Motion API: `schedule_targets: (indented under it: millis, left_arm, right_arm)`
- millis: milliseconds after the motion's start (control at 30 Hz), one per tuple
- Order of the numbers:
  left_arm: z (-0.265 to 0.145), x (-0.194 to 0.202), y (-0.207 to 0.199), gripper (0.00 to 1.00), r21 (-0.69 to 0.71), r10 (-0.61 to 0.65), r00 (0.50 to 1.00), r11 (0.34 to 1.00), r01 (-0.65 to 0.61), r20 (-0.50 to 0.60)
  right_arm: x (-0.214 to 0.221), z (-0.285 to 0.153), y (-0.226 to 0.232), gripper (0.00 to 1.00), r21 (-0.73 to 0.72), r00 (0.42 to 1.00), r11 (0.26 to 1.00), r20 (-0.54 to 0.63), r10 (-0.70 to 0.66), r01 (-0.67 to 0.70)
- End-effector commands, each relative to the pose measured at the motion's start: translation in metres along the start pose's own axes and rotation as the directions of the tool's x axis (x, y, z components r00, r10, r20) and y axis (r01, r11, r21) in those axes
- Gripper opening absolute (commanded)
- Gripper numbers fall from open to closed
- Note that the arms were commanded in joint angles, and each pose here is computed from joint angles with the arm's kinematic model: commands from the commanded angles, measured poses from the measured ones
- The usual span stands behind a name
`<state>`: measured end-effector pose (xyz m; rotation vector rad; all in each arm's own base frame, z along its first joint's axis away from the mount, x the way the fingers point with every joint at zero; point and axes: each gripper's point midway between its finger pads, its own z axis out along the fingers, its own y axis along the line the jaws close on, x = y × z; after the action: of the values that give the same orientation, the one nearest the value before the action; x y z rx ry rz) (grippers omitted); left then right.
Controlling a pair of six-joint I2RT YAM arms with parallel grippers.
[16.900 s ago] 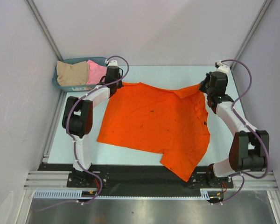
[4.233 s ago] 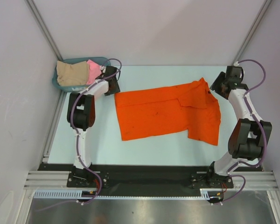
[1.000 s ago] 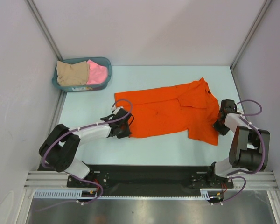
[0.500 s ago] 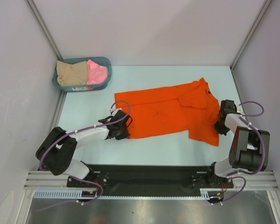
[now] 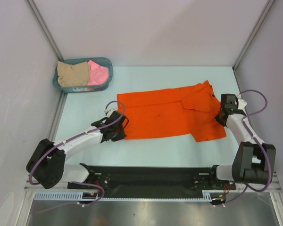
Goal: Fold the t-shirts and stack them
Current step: Fold the tshirt
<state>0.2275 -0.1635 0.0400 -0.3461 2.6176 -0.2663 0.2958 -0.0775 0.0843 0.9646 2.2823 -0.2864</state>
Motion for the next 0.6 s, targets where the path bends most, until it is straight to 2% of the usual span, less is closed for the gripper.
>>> schedule_targets:
  millis: [0, 200, 333, 567]
  left_arm:
    - [-0.017, -0.035, 0.005, 0.0, -0.029, -0.033, 0.995, 0.999, 0.036, 0.091]
    - [-0.011, -0.072, 0.01, 0.0, -0.046, -0.029, 0.994, 0.998, 0.034, 0.107]
    - [-0.004, -0.087, -0.008, 0.0, -0.005, -0.029, 0.996, 1.0, 0.03, 0.087]
    - [0.012, -0.073, -0.027, 0.0, 0.063, -0.019, 1.0, 0.998, 0.018, 0.008]
  right_arm:
    - [-0.03, 0.004, 0.03, 0.0, -0.055, 0.999, 0.998, 0.046, -0.003, 0.006]
    - [-0.066, 0.004, 0.074, 0.0, -0.122, 0.996, 0.992, 0.093, -0.003, 0.014]
    - [-0.088, 0.009, 0.095, 0.0, -0.145, 0.995, 0.989, 0.102, -0.01, 0.025]
    - [-0.125, 0.022, 0.099, 0.0, -0.115, 0.992, 0.993, 0.13, -0.006, 0.021]
